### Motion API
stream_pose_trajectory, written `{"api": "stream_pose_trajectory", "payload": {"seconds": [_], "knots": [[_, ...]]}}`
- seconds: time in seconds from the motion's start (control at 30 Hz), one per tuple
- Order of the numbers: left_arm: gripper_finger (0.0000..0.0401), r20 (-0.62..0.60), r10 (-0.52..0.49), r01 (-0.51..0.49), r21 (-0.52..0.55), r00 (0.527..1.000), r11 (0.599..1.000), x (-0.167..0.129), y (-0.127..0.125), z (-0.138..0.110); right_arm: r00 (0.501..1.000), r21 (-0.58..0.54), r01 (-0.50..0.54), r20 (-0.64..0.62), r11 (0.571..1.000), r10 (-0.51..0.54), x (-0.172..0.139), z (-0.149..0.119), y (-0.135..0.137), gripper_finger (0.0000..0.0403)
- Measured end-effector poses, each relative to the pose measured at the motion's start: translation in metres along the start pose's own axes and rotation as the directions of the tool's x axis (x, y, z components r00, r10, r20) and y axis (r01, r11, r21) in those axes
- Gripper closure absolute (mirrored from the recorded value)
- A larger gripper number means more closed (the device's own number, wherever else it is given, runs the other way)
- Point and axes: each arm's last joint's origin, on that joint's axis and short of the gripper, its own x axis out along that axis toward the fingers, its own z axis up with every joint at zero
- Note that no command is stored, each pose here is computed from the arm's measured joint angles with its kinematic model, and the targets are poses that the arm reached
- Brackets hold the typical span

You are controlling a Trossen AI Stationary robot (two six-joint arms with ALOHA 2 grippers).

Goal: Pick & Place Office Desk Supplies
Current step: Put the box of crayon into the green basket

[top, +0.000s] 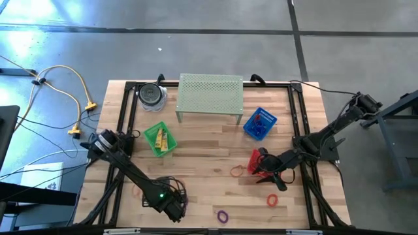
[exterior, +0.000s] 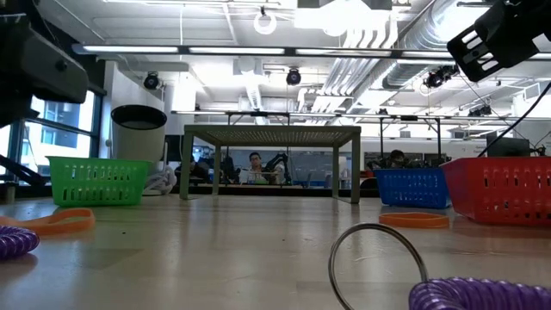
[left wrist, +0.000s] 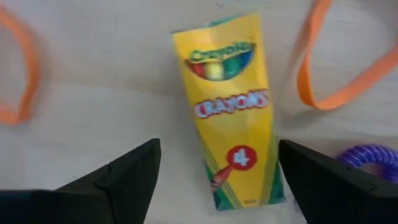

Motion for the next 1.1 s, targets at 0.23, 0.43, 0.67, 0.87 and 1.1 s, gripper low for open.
{"api": "stream_pose_trajectory", "payload": {"seconds": [0.23, 0.43, 0.67, 0.87, 1.1], "knots": [[0.0085, -0.037, 0.042, -0.039, 0.082, 0.998, 0.996, 0.009, -0.008, 0.001, 1.0, 0.001, 0.001, 0.0, 1.0, -0.001, 0.0, 0.0, 0.0, 0.0238], [0.009, -0.047, 0.045, -0.039, 0.123, 0.998, 0.992, 0.011, -0.011, 0.003, 1.0, 0.002, 0.004, 0.001, 1.0, -0.004, 0.0, 0.0, 0.0, 0.0238], [0.0167, -0.056, 0.033, -0.025, 0.125, 0.998, 0.992, 0.011, -0.012, 0.001, 1.0, 0.0, 0.005, 0.001, 1.0, -0.005, 0.0, 0.0, 0.0, 0.0238], [0.024, -0.056, 0.023, -0.013, 0.17, 0.998, 0.985, 0.01, -0.012, 0.001, 1.0, -0.002, 0.004, 0.0, 1.0, -0.004, 0.0, 0.0, 0.0, 0.0238], [0.0251, -0.007, -0.108, 0.107, 0.209, 0.994, 0.972, -0.009, -0.012, 0.006, 1.0, -0.002, 0.009, 0.002, 1.0, -0.009, 0.0, 0.0, 0.0, 0.0238]]}}
